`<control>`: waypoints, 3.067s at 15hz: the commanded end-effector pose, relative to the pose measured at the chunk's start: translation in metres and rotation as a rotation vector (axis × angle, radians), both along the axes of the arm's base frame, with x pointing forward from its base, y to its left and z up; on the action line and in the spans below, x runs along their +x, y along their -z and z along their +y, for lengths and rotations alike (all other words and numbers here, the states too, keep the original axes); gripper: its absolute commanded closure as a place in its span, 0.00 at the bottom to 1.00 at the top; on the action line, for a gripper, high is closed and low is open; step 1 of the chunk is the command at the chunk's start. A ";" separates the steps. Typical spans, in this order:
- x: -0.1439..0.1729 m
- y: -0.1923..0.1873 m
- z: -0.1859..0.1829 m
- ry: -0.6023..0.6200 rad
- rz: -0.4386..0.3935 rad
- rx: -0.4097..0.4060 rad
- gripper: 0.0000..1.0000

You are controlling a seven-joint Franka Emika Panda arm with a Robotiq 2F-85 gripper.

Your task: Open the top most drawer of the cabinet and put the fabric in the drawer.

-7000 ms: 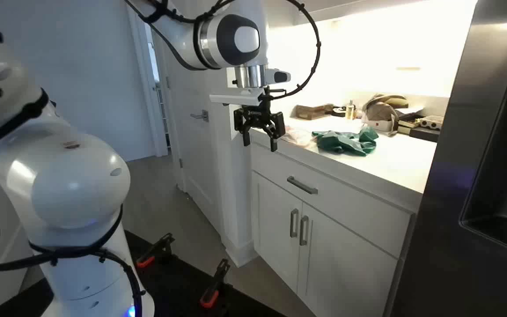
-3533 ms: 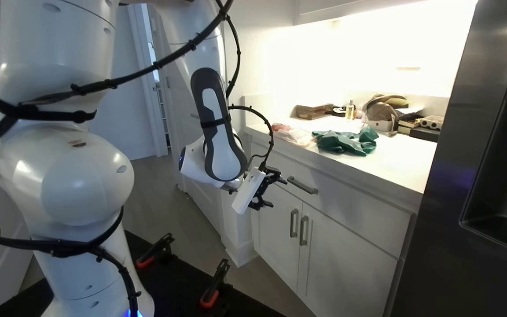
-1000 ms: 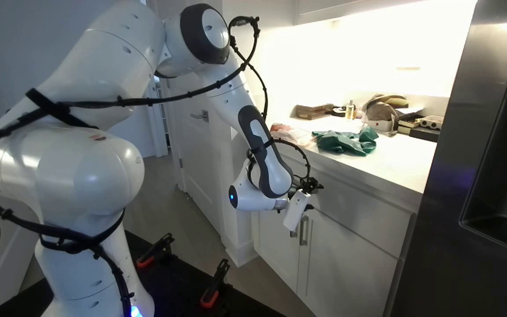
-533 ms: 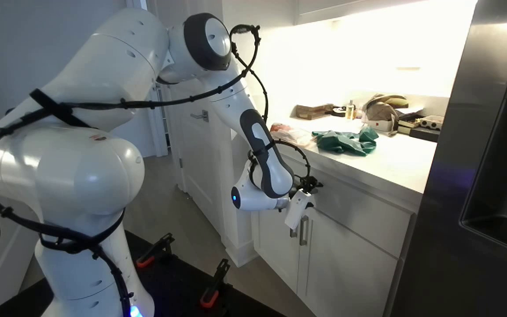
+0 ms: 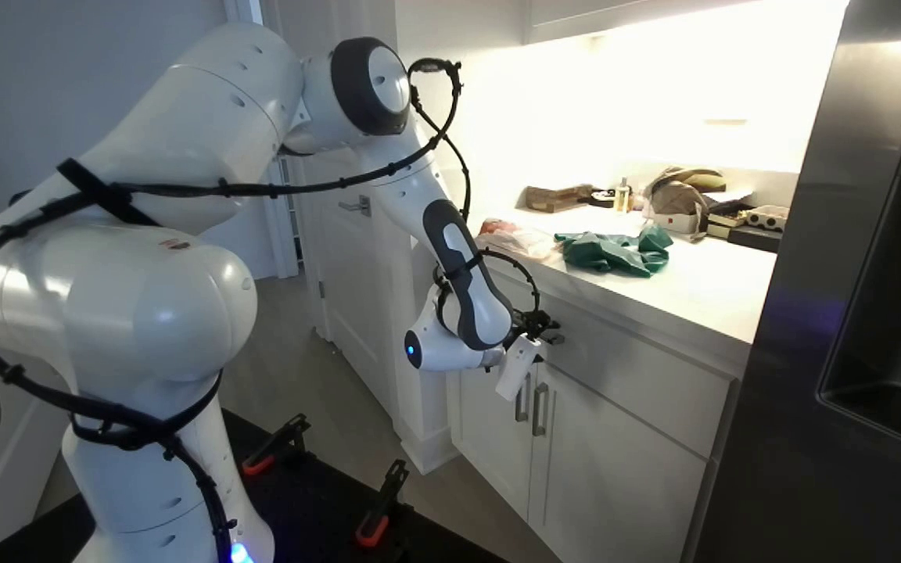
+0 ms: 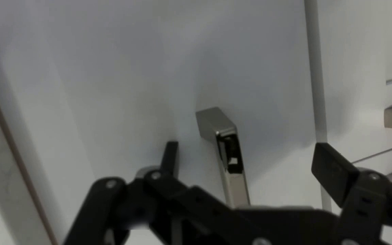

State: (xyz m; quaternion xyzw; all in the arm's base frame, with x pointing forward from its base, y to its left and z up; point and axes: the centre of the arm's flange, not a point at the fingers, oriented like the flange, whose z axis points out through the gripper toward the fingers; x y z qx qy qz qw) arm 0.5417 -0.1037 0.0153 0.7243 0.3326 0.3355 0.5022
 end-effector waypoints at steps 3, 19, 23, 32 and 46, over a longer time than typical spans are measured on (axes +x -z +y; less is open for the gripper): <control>0.008 0.005 0.010 -0.031 -0.022 0.010 0.00; 0.008 0.003 0.014 -0.026 -0.002 0.019 0.94; 0.000 -0.009 0.022 -0.015 0.038 0.067 0.96; -0.001 -0.032 0.031 0.018 0.140 0.171 0.96; 0.000 -0.065 0.043 0.084 0.310 0.356 0.96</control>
